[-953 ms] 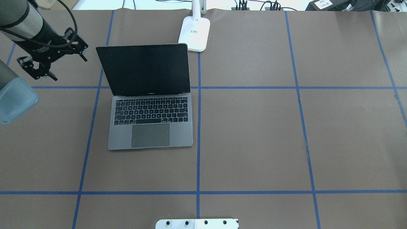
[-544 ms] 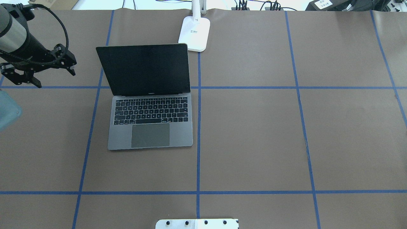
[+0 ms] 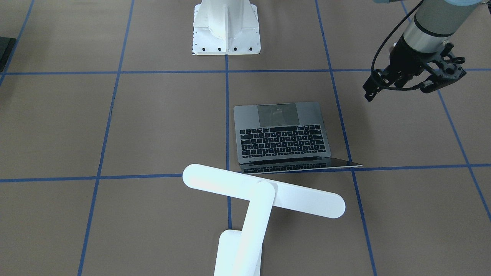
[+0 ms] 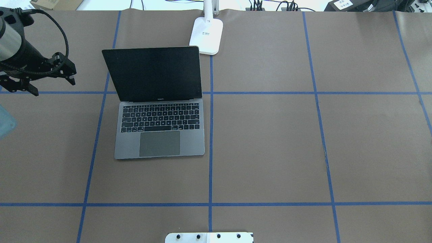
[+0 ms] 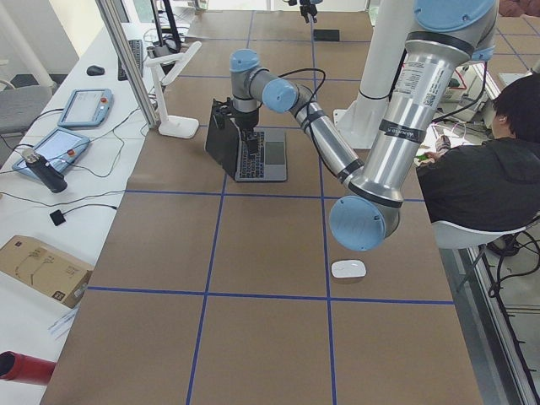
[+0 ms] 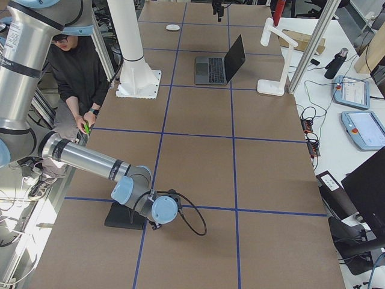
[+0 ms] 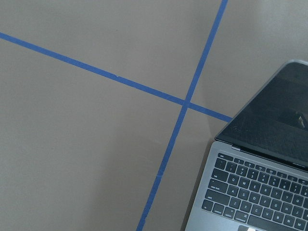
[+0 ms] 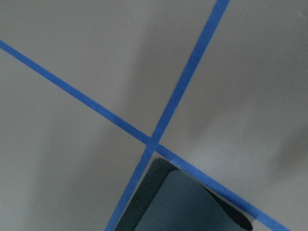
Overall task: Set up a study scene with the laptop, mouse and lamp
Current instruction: 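Bring the black mouse pad in with the right gripper toward the laptop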
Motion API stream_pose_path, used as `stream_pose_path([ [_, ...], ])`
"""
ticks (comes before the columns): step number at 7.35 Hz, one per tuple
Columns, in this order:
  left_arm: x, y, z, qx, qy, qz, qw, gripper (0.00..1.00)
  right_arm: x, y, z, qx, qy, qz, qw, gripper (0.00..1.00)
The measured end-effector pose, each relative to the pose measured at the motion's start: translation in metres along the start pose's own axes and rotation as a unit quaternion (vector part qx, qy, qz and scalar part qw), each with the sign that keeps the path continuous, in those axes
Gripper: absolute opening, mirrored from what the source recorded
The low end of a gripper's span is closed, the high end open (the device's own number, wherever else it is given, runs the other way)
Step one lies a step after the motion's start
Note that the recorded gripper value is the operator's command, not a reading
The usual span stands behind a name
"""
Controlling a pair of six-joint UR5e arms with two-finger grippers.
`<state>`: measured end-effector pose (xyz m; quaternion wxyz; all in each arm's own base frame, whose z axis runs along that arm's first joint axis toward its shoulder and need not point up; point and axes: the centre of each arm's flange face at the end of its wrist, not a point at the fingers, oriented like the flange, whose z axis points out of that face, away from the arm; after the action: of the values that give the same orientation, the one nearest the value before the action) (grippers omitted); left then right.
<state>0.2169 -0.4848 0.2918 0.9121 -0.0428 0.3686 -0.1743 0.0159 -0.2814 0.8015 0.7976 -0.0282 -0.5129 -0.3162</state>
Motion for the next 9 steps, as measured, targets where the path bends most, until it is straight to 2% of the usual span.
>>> stream_pose_path([
  [2, 0.000, 0.000, -0.001, 0.002, 0.001, 0.001, 1.0000, 1.00, 0.017, -0.017, 0.011, -0.010, -0.015, -0.022, 0.9996, 0.99],
  [4, 0.001, 0.003, -0.006, 0.005, 0.004, 0.003, 1.0000, 1.00, 0.020, -0.020, 0.028, -0.016, -0.037, -0.023, 0.9989, 0.99],
  [6, 0.001, 0.005, -0.010, 0.008, 0.008, 0.004, 0.9999, 1.00, 0.021, -0.008, 0.043, -0.022, -0.055, -0.018, 0.9980, 0.99],
  [9, 0.003, 0.008, -0.013, 0.009, 0.011, 0.003, 0.9999, 1.00, 0.022, 0.021, 0.057, -0.030, -0.068, -0.012, 0.9972, 0.98],
])
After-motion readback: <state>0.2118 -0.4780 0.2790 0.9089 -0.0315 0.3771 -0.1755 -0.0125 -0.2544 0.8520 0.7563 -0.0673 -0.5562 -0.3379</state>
